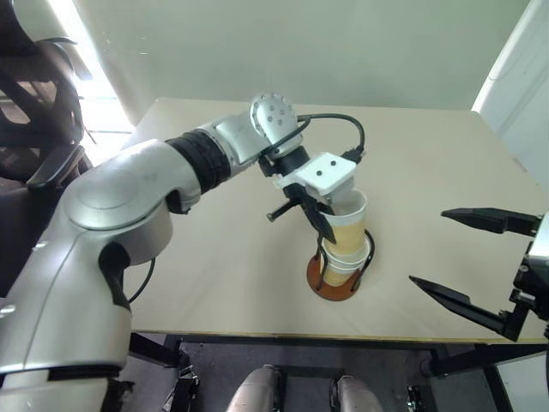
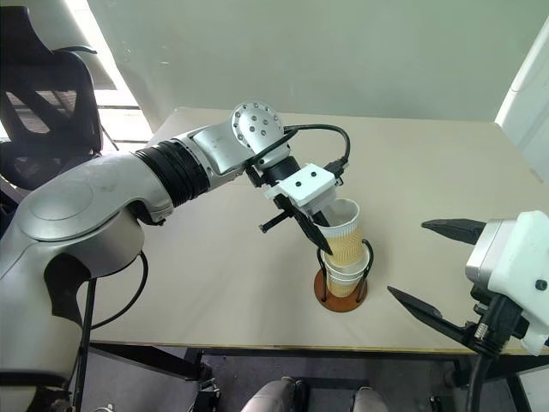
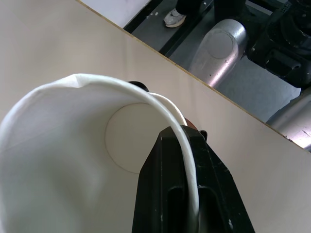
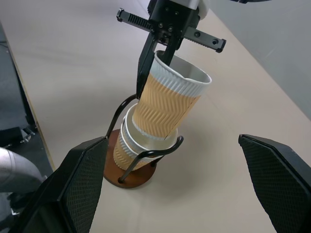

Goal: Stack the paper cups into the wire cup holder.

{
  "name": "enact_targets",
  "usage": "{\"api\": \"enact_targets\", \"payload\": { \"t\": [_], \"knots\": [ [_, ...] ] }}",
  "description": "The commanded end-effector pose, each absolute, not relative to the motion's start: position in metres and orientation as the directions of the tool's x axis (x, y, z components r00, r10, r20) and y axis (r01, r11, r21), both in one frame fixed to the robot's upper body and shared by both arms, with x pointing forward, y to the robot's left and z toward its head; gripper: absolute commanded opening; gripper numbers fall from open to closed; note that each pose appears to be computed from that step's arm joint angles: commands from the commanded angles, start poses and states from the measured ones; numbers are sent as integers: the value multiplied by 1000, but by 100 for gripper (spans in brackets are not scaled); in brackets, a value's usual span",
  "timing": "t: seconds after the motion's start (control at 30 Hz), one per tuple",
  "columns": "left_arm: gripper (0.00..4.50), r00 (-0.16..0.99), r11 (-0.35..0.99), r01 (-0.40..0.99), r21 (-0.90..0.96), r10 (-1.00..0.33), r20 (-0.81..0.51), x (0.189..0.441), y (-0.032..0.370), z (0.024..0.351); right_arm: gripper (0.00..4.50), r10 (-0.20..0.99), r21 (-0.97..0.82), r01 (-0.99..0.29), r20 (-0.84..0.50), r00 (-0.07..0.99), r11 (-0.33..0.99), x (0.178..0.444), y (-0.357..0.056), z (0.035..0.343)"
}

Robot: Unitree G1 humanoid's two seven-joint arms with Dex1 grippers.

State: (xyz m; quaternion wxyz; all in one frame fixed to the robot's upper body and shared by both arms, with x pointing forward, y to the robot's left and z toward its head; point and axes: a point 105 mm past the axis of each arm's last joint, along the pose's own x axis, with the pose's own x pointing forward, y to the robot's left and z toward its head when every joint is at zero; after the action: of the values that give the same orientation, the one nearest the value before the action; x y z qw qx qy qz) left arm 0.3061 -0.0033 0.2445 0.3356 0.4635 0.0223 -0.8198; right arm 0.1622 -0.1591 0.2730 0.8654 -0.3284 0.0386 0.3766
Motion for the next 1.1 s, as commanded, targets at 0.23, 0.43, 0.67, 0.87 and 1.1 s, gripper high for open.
{"api": "enact_targets", "payload": {
  "t": [0.23,0.43,0.67,0.87,1.1],
  "knots": [
    [2,-371,-798,536,275,-515,-773,301,-7,251,446,618,-573,-646,-283,733,504,161,-160,280],
    [128,-368,-788,547,283,-530,-764,302,-9,252,446,617,-573,-645,-283,735,505,161,-160,280],
    [370,-360,-776,540,326,-564,-743,304,-13,257,446,618,-571,-647,-284,733,505,161,-160,280],
    [446,-315,-669,591,450,-705,-635,313,-21,295,446,629,-564,-657,-286,723,500,162,-160,279],
    [446,-200,-451,708,543,-866,-459,330,16,342,446,648,-529,-680,-286,706,508,173,-171,277]
  ]
}}
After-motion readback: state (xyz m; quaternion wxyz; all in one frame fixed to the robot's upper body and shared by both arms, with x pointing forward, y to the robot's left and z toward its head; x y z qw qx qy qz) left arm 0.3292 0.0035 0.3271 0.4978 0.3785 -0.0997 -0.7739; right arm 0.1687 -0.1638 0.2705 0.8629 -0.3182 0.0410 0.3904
